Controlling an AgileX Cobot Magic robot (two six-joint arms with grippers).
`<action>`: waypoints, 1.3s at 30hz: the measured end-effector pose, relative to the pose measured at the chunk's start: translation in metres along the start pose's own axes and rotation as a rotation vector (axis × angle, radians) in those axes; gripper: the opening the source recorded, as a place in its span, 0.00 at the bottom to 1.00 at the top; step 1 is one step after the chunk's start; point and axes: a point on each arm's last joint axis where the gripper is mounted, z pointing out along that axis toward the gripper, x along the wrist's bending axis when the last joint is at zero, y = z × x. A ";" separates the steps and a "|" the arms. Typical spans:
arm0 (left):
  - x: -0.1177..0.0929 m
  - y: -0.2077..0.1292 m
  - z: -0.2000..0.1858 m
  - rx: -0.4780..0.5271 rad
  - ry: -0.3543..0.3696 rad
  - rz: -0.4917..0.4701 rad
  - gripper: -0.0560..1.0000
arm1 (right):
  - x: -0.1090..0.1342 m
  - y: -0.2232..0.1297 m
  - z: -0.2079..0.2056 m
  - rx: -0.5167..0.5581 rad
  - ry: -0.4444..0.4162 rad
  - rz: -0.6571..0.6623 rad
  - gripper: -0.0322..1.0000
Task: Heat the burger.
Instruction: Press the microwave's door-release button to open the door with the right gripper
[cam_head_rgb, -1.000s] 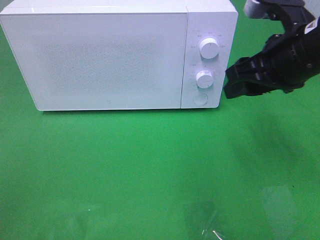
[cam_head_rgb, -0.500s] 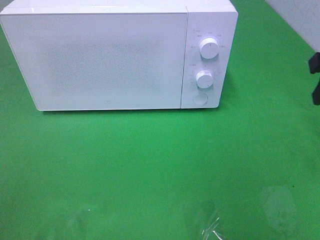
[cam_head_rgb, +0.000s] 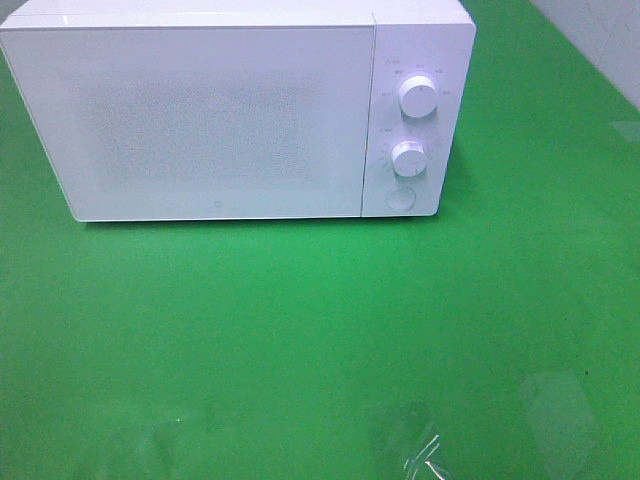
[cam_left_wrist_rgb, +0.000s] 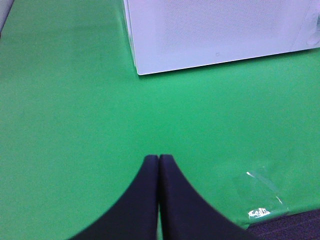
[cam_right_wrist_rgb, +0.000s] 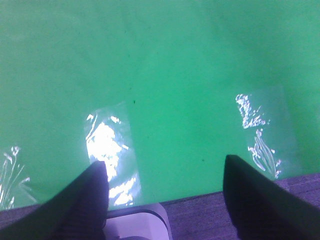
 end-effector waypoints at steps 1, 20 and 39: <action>0.000 0.000 0.000 0.000 0.000 0.000 0.05 | 0.000 -0.014 -0.001 -0.004 0.032 -0.013 0.66; 0.000 0.000 0.000 0.000 0.000 0.000 0.05 | -0.005 -0.094 -0.028 -0.393 0.185 -0.158 0.66; 0.000 0.000 0.000 0.000 0.000 0.000 0.05 | -0.011 -0.130 -0.046 -0.658 0.209 -0.222 0.65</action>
